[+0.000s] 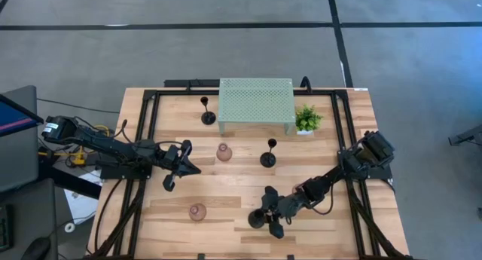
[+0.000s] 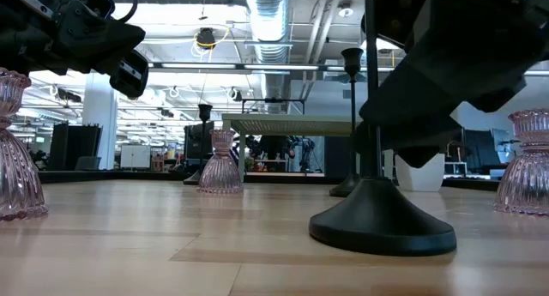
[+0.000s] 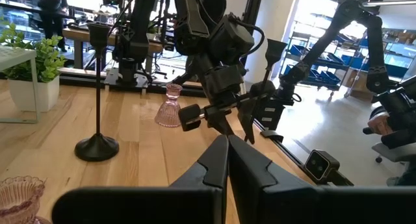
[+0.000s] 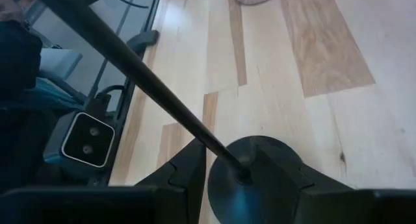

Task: Pick & Place candle stick holders
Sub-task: Put the bottom black candle holder on the shelf

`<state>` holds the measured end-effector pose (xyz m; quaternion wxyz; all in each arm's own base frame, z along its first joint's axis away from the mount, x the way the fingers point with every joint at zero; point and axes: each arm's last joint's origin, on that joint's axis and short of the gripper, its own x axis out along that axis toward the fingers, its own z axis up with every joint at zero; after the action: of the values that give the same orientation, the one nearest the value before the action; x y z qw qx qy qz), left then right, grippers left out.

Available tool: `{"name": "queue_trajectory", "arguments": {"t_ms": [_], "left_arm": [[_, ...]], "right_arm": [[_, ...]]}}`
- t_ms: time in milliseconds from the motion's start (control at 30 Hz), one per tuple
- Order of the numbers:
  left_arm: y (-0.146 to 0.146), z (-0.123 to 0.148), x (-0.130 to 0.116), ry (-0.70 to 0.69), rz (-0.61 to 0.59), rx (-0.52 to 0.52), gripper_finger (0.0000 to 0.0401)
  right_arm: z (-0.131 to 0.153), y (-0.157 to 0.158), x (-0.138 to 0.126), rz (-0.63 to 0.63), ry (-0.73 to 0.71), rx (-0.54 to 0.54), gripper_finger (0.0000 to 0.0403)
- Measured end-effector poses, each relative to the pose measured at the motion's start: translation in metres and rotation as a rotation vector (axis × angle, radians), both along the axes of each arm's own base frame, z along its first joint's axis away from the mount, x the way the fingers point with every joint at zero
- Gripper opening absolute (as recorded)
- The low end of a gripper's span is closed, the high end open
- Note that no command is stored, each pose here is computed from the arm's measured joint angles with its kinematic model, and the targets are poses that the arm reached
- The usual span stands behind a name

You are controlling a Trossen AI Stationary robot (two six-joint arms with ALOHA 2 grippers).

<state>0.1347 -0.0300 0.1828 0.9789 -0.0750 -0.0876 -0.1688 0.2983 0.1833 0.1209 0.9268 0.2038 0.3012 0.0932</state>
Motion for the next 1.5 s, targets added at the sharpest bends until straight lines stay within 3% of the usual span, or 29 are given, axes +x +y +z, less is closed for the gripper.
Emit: {"name": "queue_trajectory", "arguments": {"t_ms": [300, 633, 1067, 1267, 1500], "left_arm": [[0.000, 0.000, 0.000, 0.001, 0.000, 0.000, 0.0012], [0.000, 0.000, 0.000, 0.002, 0.000, 0.000, 0.0012], [0.001, 0.009, 0.003, -0.004, 0.049, -0.084, 0.0012], [-0.003, 0.032, 0.022, -0.015, 0.057, -0.010, 0.0012], [-0.010, 0.040, 0.059, 0.057, 0.067, 0.072, 0.0013]], "right_arm": [[0.002, 0.000, 0.001, 0.003, -0.021, -0.015, 0.0010], [0.006, -0.003, 0.001, 0.018, -0.028, -0.028, 0.0007], [0.049, -0.028, 0.002, 0.006, -0.112, -0.091, 0.0003], [0.049, -0.040, 0.008, -0.019, -0.117, -0.113, 0.0002], [0.048, -0.048, 0.011, -0.035, -0.113, -0.143, 0.0002]]}}
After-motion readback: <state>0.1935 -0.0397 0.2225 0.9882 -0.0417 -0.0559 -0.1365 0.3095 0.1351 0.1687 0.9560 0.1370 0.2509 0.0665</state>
